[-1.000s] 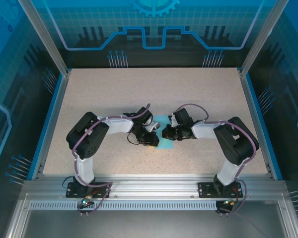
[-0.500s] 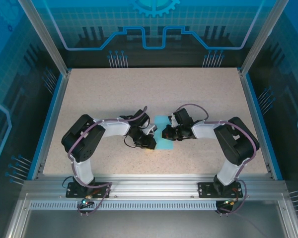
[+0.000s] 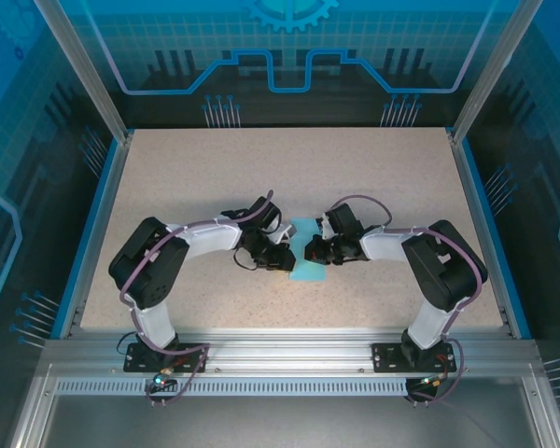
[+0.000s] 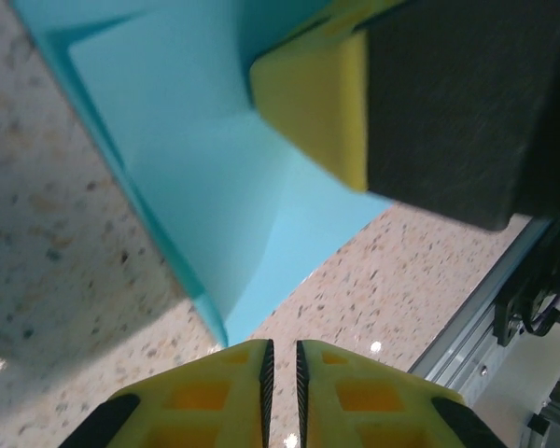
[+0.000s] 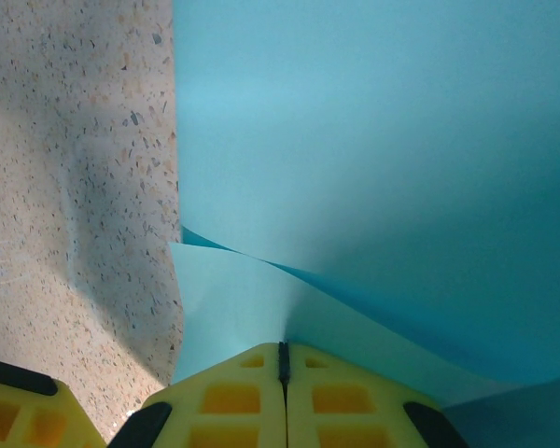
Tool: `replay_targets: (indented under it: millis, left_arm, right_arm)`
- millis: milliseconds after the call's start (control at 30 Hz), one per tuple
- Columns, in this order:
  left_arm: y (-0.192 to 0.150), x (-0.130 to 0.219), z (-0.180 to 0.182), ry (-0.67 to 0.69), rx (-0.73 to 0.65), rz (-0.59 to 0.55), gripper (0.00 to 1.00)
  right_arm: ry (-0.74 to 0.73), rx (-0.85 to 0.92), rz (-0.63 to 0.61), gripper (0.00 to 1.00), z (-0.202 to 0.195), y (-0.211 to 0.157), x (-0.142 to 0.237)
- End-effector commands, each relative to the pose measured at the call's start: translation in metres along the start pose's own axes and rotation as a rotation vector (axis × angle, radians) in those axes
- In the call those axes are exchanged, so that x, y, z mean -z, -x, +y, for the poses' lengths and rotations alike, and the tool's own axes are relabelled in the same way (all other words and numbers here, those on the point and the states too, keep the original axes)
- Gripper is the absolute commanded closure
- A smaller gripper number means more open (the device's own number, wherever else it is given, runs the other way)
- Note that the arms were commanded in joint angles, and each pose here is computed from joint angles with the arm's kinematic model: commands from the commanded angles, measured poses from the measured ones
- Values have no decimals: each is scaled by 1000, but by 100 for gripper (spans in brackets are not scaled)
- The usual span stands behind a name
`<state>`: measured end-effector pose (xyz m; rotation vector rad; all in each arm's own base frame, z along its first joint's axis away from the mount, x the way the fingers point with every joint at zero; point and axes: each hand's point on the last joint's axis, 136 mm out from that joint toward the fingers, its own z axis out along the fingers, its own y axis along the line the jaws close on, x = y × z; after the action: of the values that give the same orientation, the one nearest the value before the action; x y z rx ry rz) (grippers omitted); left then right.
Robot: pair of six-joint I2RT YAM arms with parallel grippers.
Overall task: Fold a paper plane with a square sheet of paper (fold left side to right side)
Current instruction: Fold the triangle a second time at the center of the table.
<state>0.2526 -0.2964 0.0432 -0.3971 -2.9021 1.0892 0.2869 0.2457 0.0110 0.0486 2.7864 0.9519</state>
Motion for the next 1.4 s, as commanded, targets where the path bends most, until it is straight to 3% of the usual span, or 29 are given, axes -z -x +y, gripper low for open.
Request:
replay_targets:
  millis: [0,433,733,1367]
  left_arm:
    - [5,-6,-2,-28,20,28,83]
    - [1,-22,24,52,46,73,86]
    - [-7,-28,37,102,53,99,95]
    - [-11,-29,41,149,48,112,100]
  right_arm:
    - [-116,-39,75,93,-30,-24,-3]
    - [-86,-10,52,93,-20,-19,2]
    - [-14,49,-17,94,4,-8,21]
    - [25,88,87,97,22,-37,0]
